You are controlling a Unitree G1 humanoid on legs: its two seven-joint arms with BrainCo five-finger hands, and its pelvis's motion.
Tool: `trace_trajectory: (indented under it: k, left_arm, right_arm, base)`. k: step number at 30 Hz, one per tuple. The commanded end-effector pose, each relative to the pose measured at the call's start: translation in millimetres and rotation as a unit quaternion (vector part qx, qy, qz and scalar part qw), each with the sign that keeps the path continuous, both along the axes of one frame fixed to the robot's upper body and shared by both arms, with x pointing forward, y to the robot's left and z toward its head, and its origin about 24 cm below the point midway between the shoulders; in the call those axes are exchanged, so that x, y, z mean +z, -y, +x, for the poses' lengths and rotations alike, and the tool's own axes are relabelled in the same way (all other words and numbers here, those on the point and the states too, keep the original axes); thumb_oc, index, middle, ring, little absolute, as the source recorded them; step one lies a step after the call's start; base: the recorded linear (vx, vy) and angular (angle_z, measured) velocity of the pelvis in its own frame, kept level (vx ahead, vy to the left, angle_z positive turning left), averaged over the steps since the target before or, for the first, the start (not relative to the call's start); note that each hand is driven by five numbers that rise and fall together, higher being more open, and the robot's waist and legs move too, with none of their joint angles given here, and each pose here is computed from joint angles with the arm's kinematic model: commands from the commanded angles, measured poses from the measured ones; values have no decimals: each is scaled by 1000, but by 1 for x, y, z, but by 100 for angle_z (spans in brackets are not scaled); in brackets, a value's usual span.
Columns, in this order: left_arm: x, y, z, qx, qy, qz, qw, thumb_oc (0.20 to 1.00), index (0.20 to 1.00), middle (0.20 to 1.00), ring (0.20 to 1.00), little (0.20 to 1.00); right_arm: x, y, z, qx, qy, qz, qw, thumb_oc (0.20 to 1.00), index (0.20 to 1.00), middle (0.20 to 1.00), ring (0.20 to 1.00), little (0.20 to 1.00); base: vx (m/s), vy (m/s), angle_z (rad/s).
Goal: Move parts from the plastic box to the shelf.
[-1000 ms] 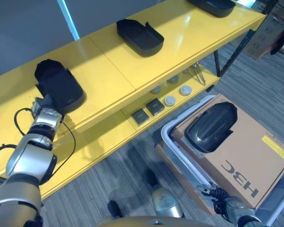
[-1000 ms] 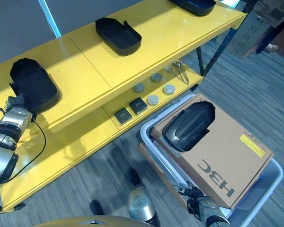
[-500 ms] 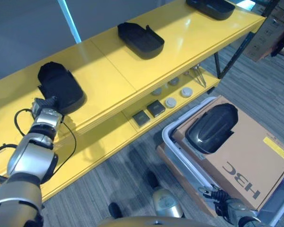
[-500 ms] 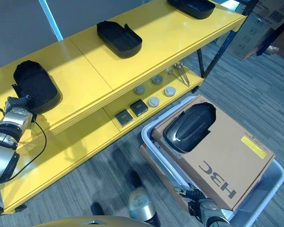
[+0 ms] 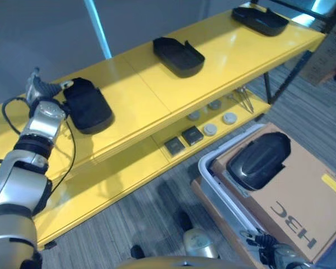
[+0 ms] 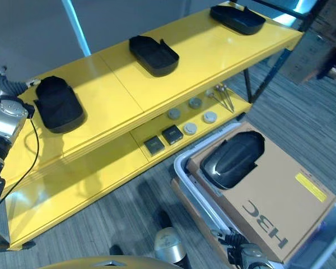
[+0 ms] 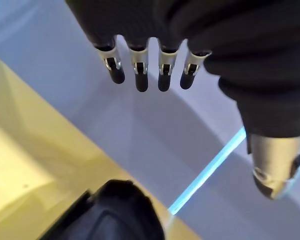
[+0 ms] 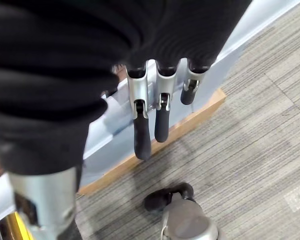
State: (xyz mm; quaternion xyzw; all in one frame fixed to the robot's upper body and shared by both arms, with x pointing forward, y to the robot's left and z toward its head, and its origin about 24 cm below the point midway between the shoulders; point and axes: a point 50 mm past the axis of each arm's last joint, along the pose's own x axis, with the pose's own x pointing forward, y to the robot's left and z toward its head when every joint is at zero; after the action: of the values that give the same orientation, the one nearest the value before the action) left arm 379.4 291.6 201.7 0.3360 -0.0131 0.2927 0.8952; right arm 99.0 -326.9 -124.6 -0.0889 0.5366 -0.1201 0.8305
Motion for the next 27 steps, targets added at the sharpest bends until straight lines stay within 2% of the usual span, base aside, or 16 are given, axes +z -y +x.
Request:
trace_trajectory:
  k: [1,5,7,9,10,11,13,14,15,16,17,21,27]
  left_arm:
    - [28,-16,-17,-17,75,54,996,1000,1000,1000,1000,1000]
    - [26,1,-34,-108,111,48,987,1000,1000,1000,1000,1000]
    - [18,38,-60,-210,186,19,960,1000,1000,1000,1000,1000]
    - [3,59,-75,-254,199,1,947,1000,1000,1000,1000,1000]
    - [3,59,-76,-253,198,0,947,1000,1000,1000,1000,1000]
    - [-10,73,-84,-292,205,-29,934,1000,1000,1000,1000,1000]
    - [-29,90,-94,-321,199,-90,922,1000,1000,1000,1000,1000]
    - [-36,96,-95,-329,193,-103,919,743,743,743,743,743]
    - [-43,101,-97,-336,189,-113,916,576,576,576,576,576]
    - [-47,106,-97,-342,188,-121,913,457,457,457,457,457]
    - [-49,109,-97,-345,187,-126,911,200,200,200,200,200]
    - [-60,131,-98,-367,183,-155,899,200,200,200,200,200]
    - [-71,132,-84,-333,172,-216,902,200,200,200,200,200]
  right_arm:
    - [-26,-27,-89,-10,-161,39,986,1000,1000,1000,1000,1000]
    - [-30,-34,-95,-25,-161,45,986,1000,1000,1000,1000,1000]
    - [-33,-43,-100,-45,-157,56,985,1000,1000,1000,1000,1000]
    - [-35,-48,-103,-57,-155,64,984,1000,1000,1000,1000,1000]
    - [-35,-48,-103,-57,-156,64,984,1000,1000,1000,1000,1000]
    - [-36,-53,-105,-71,-152,72,983,1000,1000,1000,1000,1000]
    - [-38,-58,-106,-88,-145,83,982,1000,1000,1000,1000,1000]
    - [-38,-60,-106,-92,-144,87,981,1000,1000,1000,1000,1000]
    - [-39,-61,-107,-96,-144,91,981,1000,1000,1000,1000,1000]
    - [-39,-62,-107,-97,-143,93,981,1000,1000,1000,1000,1000]
    - [-39,-63,-107,-98,-143,93,980,1000,1000,1000,1000,1000]
    - [-41,-68,-104,-97,-143,97,980,1000,1000,1000,1000,1000]
    - [-41,-68,-105,-84,-151,96,980,1000,1000,1000,1000,1000]
  base:
    - [-22,14,13]
    - [-21,8,13]
    - [-61,-10,14]
    - [-20,-10,18]
    - [19,-8,25]
    - [25,-15,34]
    - [-2,-34,24]
    - [-2,-34,4]
    - [0,-31,-1]
    - [0,0,0]
    - [-1,-39,-2]
    - [-8,-34,-3]
    - [2,-25,-9]
